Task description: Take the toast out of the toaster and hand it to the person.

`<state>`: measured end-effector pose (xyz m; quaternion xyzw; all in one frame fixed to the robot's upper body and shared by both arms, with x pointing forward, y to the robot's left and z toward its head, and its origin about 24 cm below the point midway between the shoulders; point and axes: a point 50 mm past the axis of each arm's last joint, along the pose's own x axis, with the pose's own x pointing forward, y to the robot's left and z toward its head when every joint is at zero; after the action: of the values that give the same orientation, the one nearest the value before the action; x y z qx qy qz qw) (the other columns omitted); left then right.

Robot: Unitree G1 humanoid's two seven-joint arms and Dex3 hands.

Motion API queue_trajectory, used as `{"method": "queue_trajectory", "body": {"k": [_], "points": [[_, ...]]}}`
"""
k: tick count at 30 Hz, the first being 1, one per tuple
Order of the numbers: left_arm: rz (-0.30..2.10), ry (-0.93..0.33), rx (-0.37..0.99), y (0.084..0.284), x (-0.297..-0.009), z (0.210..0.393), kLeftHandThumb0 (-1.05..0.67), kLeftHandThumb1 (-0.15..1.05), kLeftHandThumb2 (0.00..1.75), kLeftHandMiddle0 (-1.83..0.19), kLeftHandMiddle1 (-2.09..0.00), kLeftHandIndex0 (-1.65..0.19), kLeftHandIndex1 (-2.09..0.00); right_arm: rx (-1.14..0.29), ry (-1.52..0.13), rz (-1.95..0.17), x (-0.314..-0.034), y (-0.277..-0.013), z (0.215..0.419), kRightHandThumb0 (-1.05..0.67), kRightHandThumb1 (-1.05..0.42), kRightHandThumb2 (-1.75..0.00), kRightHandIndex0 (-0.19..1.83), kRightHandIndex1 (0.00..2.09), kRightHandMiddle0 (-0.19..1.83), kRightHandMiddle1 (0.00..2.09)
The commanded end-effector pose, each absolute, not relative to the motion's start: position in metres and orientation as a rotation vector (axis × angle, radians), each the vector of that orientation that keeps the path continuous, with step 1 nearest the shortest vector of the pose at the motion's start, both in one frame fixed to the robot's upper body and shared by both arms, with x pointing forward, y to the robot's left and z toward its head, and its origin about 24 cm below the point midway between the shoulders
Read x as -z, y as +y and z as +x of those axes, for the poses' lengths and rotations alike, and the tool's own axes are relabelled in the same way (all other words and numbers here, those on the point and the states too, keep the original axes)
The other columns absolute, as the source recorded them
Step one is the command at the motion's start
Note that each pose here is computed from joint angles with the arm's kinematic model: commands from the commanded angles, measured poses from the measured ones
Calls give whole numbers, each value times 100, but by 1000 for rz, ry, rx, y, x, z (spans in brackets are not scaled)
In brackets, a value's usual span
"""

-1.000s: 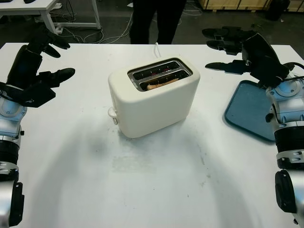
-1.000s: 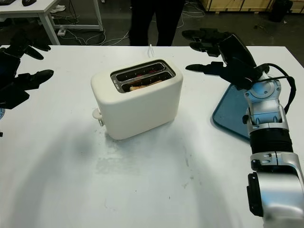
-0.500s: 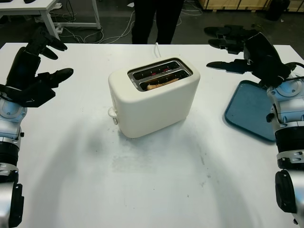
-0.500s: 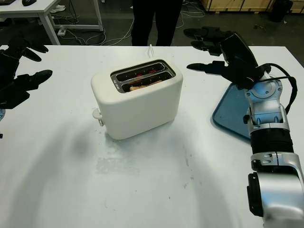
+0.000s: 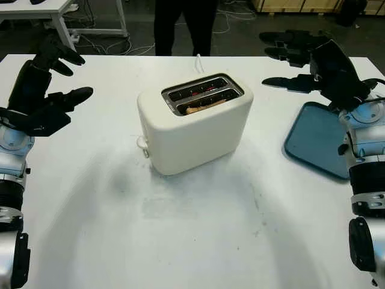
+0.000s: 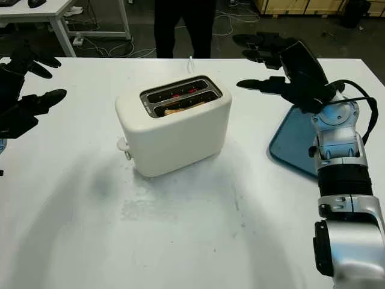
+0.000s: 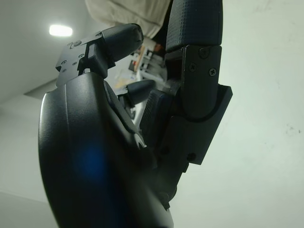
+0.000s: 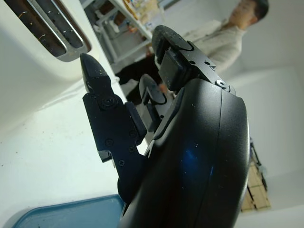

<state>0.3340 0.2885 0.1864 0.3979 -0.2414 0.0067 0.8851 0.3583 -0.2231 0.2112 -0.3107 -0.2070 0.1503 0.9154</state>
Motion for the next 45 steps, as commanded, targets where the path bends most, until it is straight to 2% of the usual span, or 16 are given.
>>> {"method": "queue_trajectory", "body": {"k": [1, 45], "points": [[836, -499, -16, 292, -187, 332, -105, 92, 46, 0, -174, 0, -161, -308, -422, -613, -211, -223, 358, -12, -77, 0, 56, 0, 54, 0], [826, -500, 2, 289, -187, 335, -105, 92, 44, 0, -175, 0, -162, -319, -420, -623, -212, -222, 358, -12, -77, 0, 55, 1, 53, 0]]}}
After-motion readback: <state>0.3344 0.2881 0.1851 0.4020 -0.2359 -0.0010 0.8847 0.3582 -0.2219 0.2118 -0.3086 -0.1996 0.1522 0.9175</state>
